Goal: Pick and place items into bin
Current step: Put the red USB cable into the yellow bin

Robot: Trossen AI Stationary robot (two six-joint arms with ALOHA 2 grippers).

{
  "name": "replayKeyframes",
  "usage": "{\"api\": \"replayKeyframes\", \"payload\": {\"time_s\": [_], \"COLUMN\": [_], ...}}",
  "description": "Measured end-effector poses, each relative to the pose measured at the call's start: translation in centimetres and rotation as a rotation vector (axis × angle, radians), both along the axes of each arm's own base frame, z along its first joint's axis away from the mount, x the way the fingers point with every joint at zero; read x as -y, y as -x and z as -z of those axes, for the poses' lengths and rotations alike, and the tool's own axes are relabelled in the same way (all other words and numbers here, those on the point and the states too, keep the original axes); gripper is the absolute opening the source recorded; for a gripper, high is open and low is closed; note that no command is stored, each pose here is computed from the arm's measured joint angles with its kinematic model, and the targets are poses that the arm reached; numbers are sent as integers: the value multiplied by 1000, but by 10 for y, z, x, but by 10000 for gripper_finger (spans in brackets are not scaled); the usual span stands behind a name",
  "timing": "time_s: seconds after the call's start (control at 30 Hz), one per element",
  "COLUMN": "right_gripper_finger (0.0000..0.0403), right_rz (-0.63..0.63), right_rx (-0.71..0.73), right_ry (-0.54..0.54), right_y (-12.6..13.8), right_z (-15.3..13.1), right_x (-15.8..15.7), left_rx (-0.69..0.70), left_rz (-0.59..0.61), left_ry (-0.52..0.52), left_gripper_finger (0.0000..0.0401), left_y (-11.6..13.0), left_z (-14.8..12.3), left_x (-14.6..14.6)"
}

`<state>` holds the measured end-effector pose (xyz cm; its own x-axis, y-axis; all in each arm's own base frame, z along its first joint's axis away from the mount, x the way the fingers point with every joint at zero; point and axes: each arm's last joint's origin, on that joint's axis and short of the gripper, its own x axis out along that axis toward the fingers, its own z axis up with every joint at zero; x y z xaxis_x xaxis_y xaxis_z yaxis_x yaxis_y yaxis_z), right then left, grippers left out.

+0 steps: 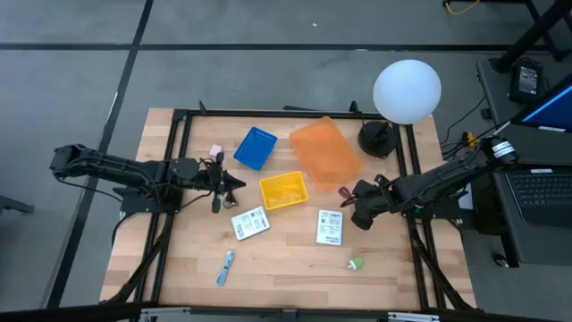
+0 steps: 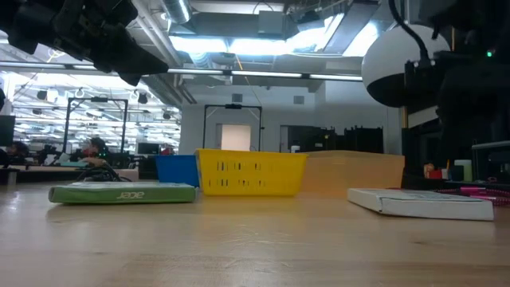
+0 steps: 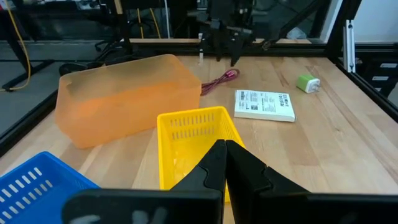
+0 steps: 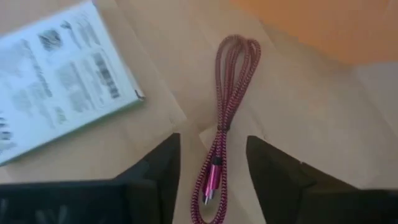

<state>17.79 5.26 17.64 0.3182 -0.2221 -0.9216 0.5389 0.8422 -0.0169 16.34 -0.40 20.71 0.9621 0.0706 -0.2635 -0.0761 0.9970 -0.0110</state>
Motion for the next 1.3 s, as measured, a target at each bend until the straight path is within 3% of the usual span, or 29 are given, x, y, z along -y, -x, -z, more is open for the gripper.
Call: {"api": "replayKeyframes", "payload": {"time_s": [0.23, 0.83, 1.03, 1.3], "right_gripper_finger": [191, 188, 139, 29], "right_rz": [-3, 26, -34, -89], "right_rx": [-2, 27, 28, 21], "right_ry": [2, 5, 21, 39], "right_y": [5, 23, 22, 21], "right_z": [25, 60, 60, 60], "right_x": [2, 9, 8, 8], "left_rx": [2, 3, 2, 2], "left_rz": [0, 0, 1, 1], "left_ry": [0, -3, -3, -3], "left_gripper_finger": [4, 4, 4, 4], "left_y": [0, 0, 0, 0], "left_z": [0, 0, 0, 0], "left_x": [0, 0, 0, 0]}}
